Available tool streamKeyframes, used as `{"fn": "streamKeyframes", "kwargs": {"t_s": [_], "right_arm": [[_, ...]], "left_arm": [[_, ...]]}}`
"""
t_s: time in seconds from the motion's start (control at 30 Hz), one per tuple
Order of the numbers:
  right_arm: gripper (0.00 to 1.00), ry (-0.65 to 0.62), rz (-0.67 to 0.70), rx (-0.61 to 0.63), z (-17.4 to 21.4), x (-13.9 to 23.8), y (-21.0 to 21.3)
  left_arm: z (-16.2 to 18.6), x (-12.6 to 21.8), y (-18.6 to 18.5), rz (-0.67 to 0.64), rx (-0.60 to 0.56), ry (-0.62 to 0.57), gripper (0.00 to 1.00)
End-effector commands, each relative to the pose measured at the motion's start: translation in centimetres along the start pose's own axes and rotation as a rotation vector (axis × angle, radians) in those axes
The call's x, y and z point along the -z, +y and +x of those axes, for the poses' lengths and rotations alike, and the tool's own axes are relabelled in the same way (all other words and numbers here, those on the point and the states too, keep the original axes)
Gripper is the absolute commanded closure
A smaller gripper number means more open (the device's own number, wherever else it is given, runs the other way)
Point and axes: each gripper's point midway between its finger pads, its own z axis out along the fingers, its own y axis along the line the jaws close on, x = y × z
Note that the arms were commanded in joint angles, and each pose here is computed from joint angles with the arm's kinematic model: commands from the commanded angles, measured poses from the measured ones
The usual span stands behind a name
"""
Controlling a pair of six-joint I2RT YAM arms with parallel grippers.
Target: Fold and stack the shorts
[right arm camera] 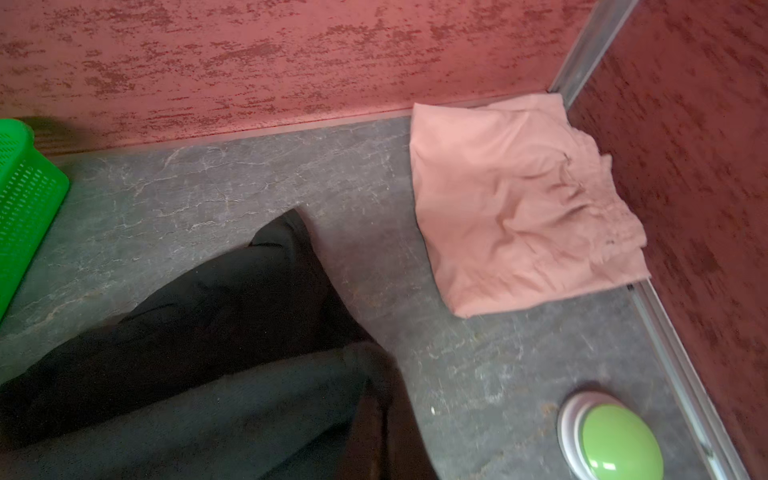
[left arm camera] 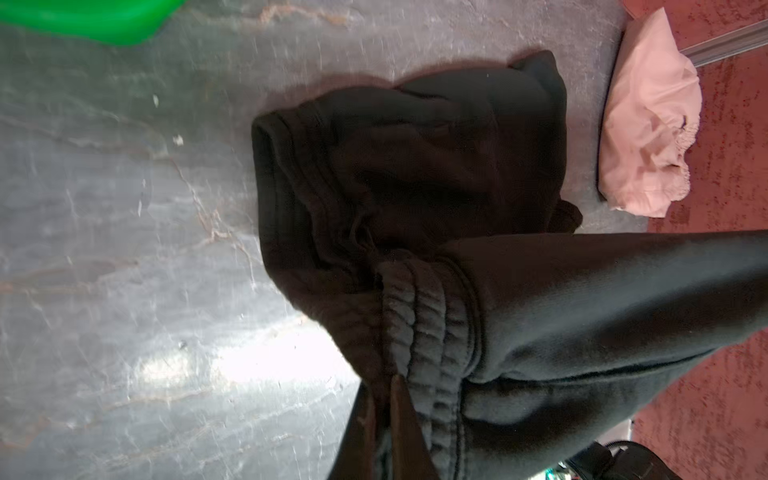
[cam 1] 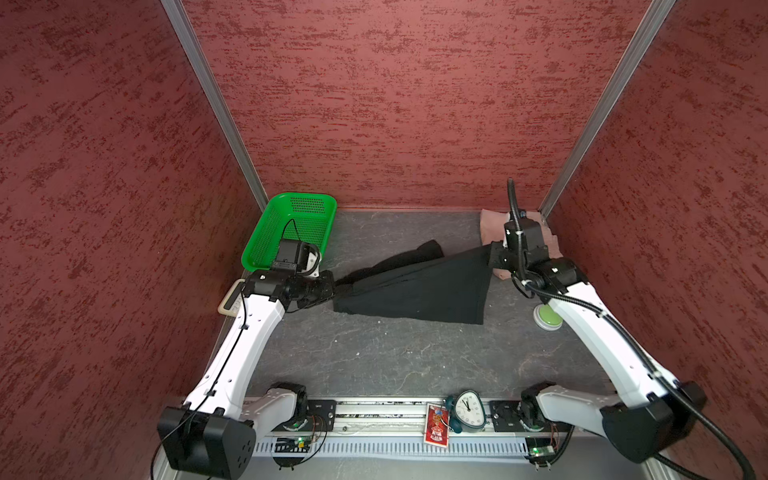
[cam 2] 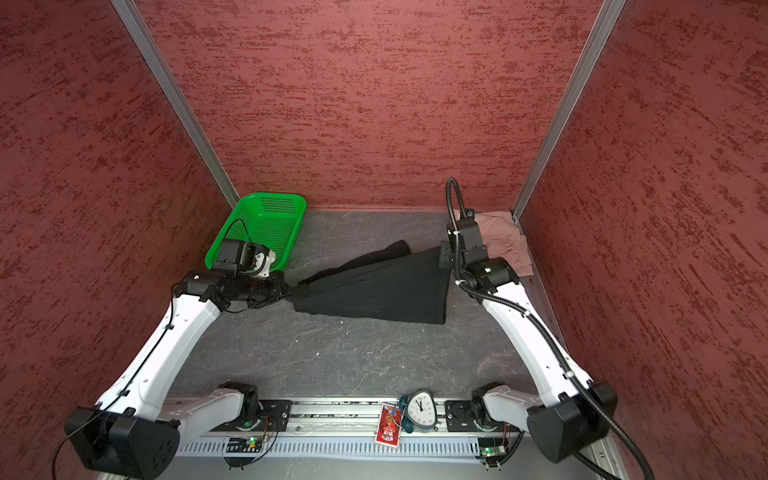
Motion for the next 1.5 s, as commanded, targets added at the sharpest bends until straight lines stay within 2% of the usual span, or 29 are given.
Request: {"fn": "streamKeyframes", "kwargs": {"t_s": [0.0, 0.17, 0.43, 0.6, 0.63, 0.67, 0.7, 0.73, 0.77, 0.8, 0.9, 0.97, 1.13, 1.27, 1.3, 1.4, 1.47], "right_arm": [[1.0, -0.059, -0.034, 0.079, -3.4, -2.2, 1.0], [1.0, -0.034, -0.03, 0.116, -5.0, -6.4, 1.4], [1.0, 0.089, -0.022, 0.17, -4.2, -14.2, 1.8], [1.0, 0.141, -0.07, 0.173, -3.2, -18.8, 3.3], [1.0, 0.153, -0.08, 0.174, -2.9, -19.7, 3.6], [0.96, 0.164, -0.087, 0.177, -2.6, -20.6, 3.9], [0.86, 0.172, -0.089, 0.178, -2.4, -21.3, 4.0], [0.77, 0.181, -0.089, 0.179, -2.1, -22.0, 4.1], [0.67, 0.19, -0.091, 0.179, -1.9, -22.7, 4.3], [0.58, 0.195, -0.099, 0.174, -1.9, -23.0, 4.5], [0.38, 0.196, -0.122, 0.145, -2.2, -22.8, 5.0], [0.29, 0.171, -0.151, 0.128, -2.8, -21.6, 5.3], [0.29, 0.121, -0.24, 0.051, -2.6, -17.3, 5.9], [0.39, 0.138, -0.361, -0.036, 0.6, -14.4, 7.3], [0.46, 0.147, -0.392, -0.056, 1.8, -13.9, 7.7], [0.63, 0.185, -0.485, -0.118, 5.2, -13.2, 9.3], [0.69, 0.226, -0.516, -0.159, 7.6, -13.5, 9.9]], "left_arm": [[-2.3, -0.6, 1.5, -0.078, -0.032, -0.035, 1.0], [-3.9, -2.7, 3.0, -0.1, -0.017, 0.014, 1.0], [-6.6, -6.5, 4.5, -0.112, 0.013, 0.073, 1.0], [-7.9, -8.7, 5.1, -0.112, 0.017, 0.086, 0.93], [-8.2, -9.0, 5.4, -0.113, 0.024, 0.084, 0.89], [-8.5, -9.4, 5.6, -0.109, 0.03, 0.081, 0.79], [-8.6, -9.7, 5.4, -0.088, 0.021, 0.083, 0.73], [-8.9, -10.0, 5.6, -0.094, 0.024, 0.081, 0.59], [-9.3, -10.1, 5.9, -0.103, 0.036, 0.071, 0.13], [-9.6, -10.2, 5.7, -0.09, 0.036, 0.064, 0.0], [-10.9, -9.5, 4.9, -0.056, 0.047, 0.021, 0.01], [-12.0, -8.1, 4.1, -0.038, 0.044, -0.03, 0.01], [-13.8, -3.8, 4.5, -0.133, 0.033, -0.162, 0.01], [-14.4, -0.7, 5.6, -0.251, 0.021, -0.218, 0.01], [-14.4, -0.2, 5.2, -0.256, 0.01, -0.23, 0.01], [-14.0, -1.1, 0.1, -0.082, -0.103, -0.258, 0.01], [-12.7, -2.8, -4.6, 0.081, -0.203, -0.249, 0.01]]}}
